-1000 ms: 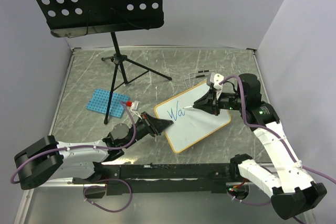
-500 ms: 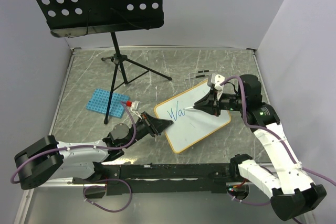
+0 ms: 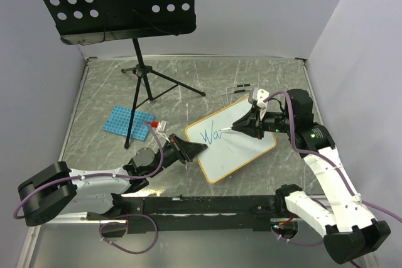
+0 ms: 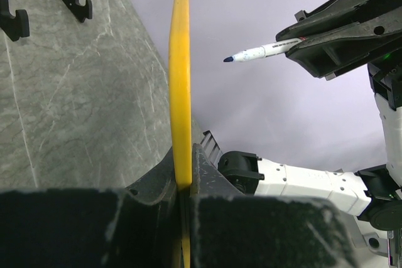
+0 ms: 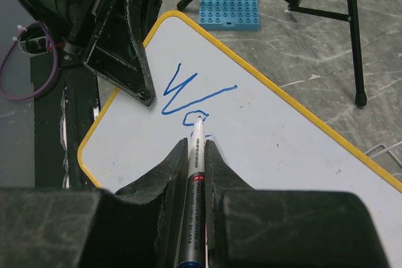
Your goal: Write a sentence on the whiteboard
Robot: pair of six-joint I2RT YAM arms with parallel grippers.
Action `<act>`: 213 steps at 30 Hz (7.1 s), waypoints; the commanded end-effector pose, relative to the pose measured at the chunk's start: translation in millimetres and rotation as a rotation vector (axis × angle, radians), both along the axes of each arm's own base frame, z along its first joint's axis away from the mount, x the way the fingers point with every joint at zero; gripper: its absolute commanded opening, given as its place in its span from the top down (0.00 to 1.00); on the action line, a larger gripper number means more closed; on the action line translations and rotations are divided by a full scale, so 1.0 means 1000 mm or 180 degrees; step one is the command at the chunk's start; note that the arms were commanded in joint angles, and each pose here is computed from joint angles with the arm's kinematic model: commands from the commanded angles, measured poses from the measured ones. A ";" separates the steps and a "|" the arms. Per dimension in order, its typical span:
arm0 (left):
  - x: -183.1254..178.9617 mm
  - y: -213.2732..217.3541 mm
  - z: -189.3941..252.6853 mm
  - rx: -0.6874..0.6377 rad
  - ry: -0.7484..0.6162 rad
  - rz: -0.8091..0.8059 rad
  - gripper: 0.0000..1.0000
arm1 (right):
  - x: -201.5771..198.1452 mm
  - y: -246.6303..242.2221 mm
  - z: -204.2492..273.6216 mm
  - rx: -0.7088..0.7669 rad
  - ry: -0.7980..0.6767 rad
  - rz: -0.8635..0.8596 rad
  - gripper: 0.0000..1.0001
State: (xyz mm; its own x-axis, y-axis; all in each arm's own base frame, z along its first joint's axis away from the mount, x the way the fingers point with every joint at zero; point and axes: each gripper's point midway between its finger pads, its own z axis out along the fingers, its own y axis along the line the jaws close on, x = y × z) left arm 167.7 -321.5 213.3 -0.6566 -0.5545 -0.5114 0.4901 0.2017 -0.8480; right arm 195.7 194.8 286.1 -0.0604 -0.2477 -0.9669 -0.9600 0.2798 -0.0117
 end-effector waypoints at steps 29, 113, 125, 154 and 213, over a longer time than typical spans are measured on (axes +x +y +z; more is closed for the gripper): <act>-0.006 0.004 0.068 -0.0690 -0.0338 -0.0085 0.99 | 0.011 0.005 -0.002 -0.0170 -0.0158 -0.0023 1.00; -0.004 0.011 0.069 -0.0724 -0.0342 -0.0021 0.99 | 0.030 -0.006 -0.014 -0.0199 0.0076 -0.0307 1.00; -0.002 0.013 0.069 -0.0712 -0.0342 0.0011 0.99 | 0.011 -0.010 -0.033 -0.0328 0.0184 -0.0165 1.00; -0.004 0.011 0.065 -0.0719 -0.0316 -0.0037 0.99 | 0.046 -0.005 -0.004 -0.0162 0.0020 -0.0442 1.00; -0.003 0.014 0.063 -0.0705 -0.0318 -0.0009 0.99 | 0.058 -0.013 -0.008 -0.0225 0.0021 -0.0648 1.00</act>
